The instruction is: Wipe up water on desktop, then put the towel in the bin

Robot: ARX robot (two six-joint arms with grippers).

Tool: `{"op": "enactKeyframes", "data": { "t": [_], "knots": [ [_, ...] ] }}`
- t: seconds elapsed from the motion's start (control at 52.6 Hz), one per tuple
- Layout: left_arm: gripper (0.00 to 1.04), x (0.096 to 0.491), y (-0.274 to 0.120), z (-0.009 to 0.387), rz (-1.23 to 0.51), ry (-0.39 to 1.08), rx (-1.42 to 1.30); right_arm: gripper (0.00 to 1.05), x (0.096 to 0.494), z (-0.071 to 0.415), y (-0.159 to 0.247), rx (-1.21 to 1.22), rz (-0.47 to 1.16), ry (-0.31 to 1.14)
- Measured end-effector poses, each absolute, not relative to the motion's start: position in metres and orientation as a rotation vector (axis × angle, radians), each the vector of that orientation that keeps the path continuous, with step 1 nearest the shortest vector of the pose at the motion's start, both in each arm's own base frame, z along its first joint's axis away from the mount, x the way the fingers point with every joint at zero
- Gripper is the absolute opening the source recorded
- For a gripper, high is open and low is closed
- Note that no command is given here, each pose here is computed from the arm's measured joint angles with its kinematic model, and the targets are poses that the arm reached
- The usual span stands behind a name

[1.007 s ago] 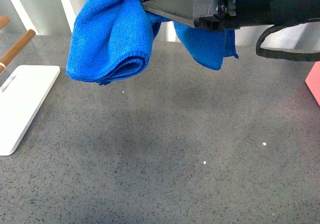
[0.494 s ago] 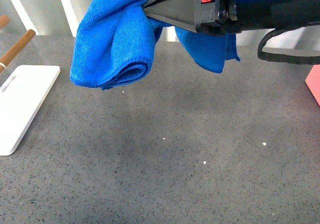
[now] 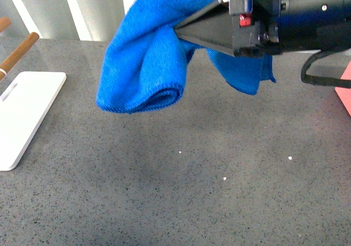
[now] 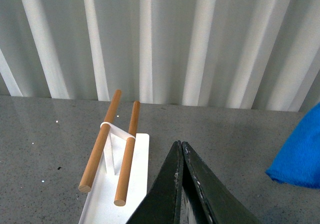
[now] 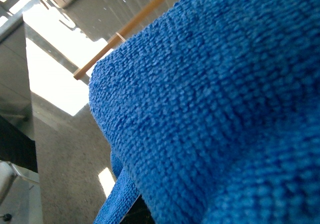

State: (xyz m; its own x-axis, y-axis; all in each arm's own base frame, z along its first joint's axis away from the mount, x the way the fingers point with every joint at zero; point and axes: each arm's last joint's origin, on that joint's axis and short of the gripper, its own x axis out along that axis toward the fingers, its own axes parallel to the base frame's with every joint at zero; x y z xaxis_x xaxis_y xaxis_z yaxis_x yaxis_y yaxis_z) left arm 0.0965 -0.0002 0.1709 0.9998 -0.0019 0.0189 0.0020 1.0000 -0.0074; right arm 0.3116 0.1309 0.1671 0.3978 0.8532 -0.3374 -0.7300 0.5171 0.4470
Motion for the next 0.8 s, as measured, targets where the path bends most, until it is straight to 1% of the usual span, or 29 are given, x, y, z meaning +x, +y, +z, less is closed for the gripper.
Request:
{"op": "enactKeyframes", "data": {
  "t": [0.095,0.171,0.19,0.228,0.285,0.304,0.38,0.399,0.418,0.475,0.551,0.646,0.798],
  "knots": [
    [0.17,0.096,0.000,0.171,-0.002,-0.020,-0.007,0.06,0.311,0.155,0.125,0.199,0.919,0.680],
    [0.32,0.097,0.000,0.171,-0.002,-0.019,-0.007,0.06,0.312,0.136,0.118,0.145,0.801,0.847],
    [0.35,0.097,0.000,0.171,-0.002,-0.019,-0.007,0.06,0.312,0.127,0.114,0.116,0.757,0.914],
    [0.44,0.097,0.000,0.171,-0.002,-0.019,-0.007,0.06,0.310,0.115,0.108,0.069,0.701,1.004],
    [0.55,0.097,0.000,0.171,-0.002,-0.019,-0.007,0.06,0.306,0.097,0.100,-0.003,0.647,1.117],
    [0.57,0.097,0.000,0.171,-0.002,-0.019,-0.007,0.06,0.305,0.092,0.097,-0.027,0.636,1.148],
    [0.71,0.097,0.000,0.171,-0.002,-0.019,-0.007,0.06,0.302,0.078,0.089,-0.108,0.606,1.225],
    [0.77,0.097,0.000,0.171,-0.002,-0.019,-0.007,0.06,0.303,0.074,0.086,-0.138,0.592,1.246],
    [0.78,0.097,0.000,0.171,-0.002,-0.019,-0.007,0.06,0.303,0.073,0.085,-0.154,0.591,1.250],
    [0.89,0.097,0.000,0.171,-0.002,-0.019,-0.007,0.06,0.308,0.068,0.079,-0.215,0.562,1.268],
    [0.99,0.097,0.000,0.171,-0.002,-0.019,-0.007,0.06,0.317,0.062,0.074,-0.261,0.524,1.282],
    [0.97,0.097,0.000,0.171,-0.002,-0.019,-0.006,0.06,0.330,0.055,0.070,-0.291,0.494,1.293],
    [0.98,0.096,0.000,0.171,-0.002,-0.020,-0.006,0.06,0.361,0.049,0.076,-0.366,0.443,1.311]
  ]
}}
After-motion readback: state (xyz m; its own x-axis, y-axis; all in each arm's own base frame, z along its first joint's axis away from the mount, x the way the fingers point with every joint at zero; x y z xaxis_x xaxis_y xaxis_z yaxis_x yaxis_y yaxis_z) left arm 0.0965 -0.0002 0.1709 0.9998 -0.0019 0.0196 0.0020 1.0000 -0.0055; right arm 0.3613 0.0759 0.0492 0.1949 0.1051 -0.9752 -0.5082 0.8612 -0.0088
